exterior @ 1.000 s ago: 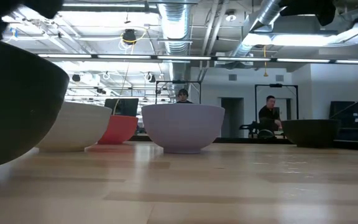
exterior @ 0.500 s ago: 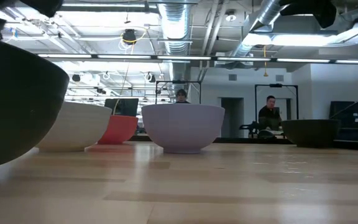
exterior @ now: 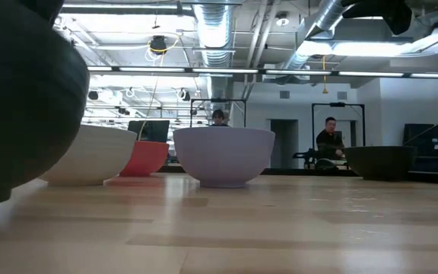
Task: Nest bowls inside each other
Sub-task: Stack the bottom black bowl on top of the light blue bowl
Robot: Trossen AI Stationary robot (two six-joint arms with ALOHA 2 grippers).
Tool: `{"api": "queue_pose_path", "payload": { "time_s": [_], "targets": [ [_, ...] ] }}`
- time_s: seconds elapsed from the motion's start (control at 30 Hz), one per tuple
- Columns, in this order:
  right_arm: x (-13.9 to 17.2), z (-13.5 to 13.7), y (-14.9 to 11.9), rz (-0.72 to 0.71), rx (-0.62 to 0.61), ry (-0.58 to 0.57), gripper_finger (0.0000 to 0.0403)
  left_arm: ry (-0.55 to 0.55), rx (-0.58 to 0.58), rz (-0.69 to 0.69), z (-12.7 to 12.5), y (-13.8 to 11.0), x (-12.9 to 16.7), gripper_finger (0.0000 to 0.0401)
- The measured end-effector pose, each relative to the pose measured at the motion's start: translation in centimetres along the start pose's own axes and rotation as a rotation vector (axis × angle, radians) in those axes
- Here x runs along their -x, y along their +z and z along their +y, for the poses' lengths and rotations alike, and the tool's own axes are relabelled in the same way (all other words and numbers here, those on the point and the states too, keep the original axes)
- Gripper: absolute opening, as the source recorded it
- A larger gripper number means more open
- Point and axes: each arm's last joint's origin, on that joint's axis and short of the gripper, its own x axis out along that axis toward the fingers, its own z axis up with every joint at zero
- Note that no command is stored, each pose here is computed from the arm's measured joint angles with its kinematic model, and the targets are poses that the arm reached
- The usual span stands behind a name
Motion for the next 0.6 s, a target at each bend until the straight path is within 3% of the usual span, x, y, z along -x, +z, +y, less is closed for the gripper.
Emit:
{"api": "queue_pose_path", "payload": {
  "time_s": [0.23,0.6],
  "targets": [
    [0.0,0.0,0.0,-0.004,-0.005,0.003,0.0138,0.045,-0.032,0.078,-0.4,-0.3,-1.6,0.0131],
    [0.0,0.1,0.1,-0.007,-0.009,0.005,0.0138,0.037,-0.021,-0.023,-0.7,0.1,-0.5,0.0131]
  ]
}}
